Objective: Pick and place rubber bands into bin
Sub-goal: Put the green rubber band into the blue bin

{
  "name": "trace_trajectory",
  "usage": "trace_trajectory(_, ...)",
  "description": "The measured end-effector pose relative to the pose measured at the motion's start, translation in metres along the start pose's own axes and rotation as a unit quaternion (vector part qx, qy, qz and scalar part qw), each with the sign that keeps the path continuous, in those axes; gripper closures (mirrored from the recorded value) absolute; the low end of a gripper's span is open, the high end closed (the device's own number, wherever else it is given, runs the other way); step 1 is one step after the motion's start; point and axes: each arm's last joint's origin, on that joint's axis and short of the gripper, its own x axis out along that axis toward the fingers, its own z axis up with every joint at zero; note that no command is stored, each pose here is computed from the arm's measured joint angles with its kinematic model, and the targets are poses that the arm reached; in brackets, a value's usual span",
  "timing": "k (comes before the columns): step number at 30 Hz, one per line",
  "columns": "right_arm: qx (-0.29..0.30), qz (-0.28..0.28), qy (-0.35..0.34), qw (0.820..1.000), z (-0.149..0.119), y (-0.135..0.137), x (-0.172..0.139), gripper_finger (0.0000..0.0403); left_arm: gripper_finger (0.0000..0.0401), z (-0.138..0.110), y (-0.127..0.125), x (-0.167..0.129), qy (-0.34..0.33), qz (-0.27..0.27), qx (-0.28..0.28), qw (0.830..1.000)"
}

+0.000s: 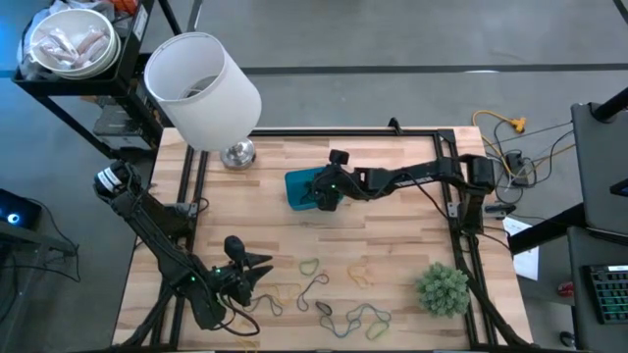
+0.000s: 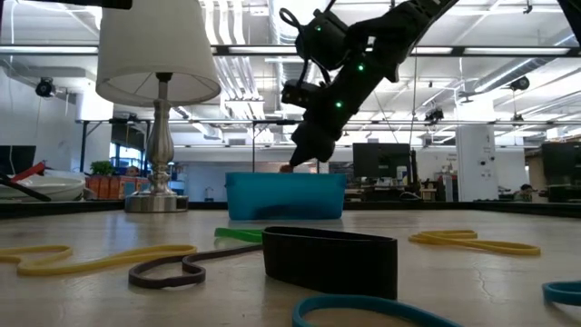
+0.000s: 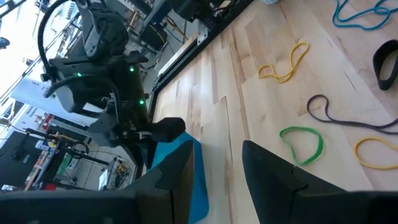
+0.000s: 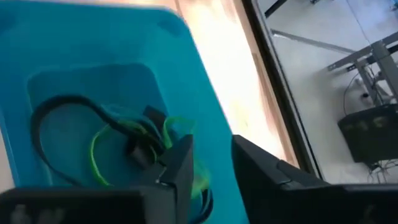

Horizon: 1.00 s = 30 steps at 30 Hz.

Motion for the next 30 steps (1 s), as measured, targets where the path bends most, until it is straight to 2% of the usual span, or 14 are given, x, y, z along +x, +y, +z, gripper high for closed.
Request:
trace_trajectory(5,-0.022,0.005,0.002,1.0,0.003,0.0,-0.009,0.0265,0.028,0.0,0.0,0.0,0.0,0.0,-0.001,1.0)
trace_trajectory(8,-0.038,0.012,-0.015,0.999,0.011,0.003,-0.03,0.026,0.028,0.0,0.0,0.0,0.0,-0.005,-0.033,0.999)
trace_trajectory(11,-0.054,0.027,-0.031,0.998,0.018,0.005,-0.062,0.0263,0.028,-0.002,-0.004,0.001,0.005,-0.042,-0.084,0.996)
trace_trajectory(13,-0.061,0.037,-0.046,0.996,0.022,0.006,-0.087,0.0267,0.028,-0.007,-0.008,0.001,0.014,-0.09,-0.094,0.991)
trace_trajectory(16,-0.062,0.058,-0.069,0.994,0.022,0.009,-0.126,0.0274,0.028,-0.01,-0.015,0.003,0.027,-0.126,-0.108,0.986)
trace_trajectory(23,-0.057,0.125,-0.141,0.98,0.003,0.018,-0.213,0.0285,0.028,-0.003,-0.041,0.011,0.065,-0.212,-0.085,0.971)
trace_trajectory(27,-0.065,0.168,-0.186,0.966,-0.019,0.025,-0.248,0.0289,0.028,0.003,-0.046,0.01,0.147,-0.229,-0.109,0.956)
trace_trajectory(30,-0.069,0.196,-0.21,0.955,-0.035,0.031,-0.263,0.0292,0.028,0.004,-0.044,0.007,0.254,-0.218,-0.142,0.932)
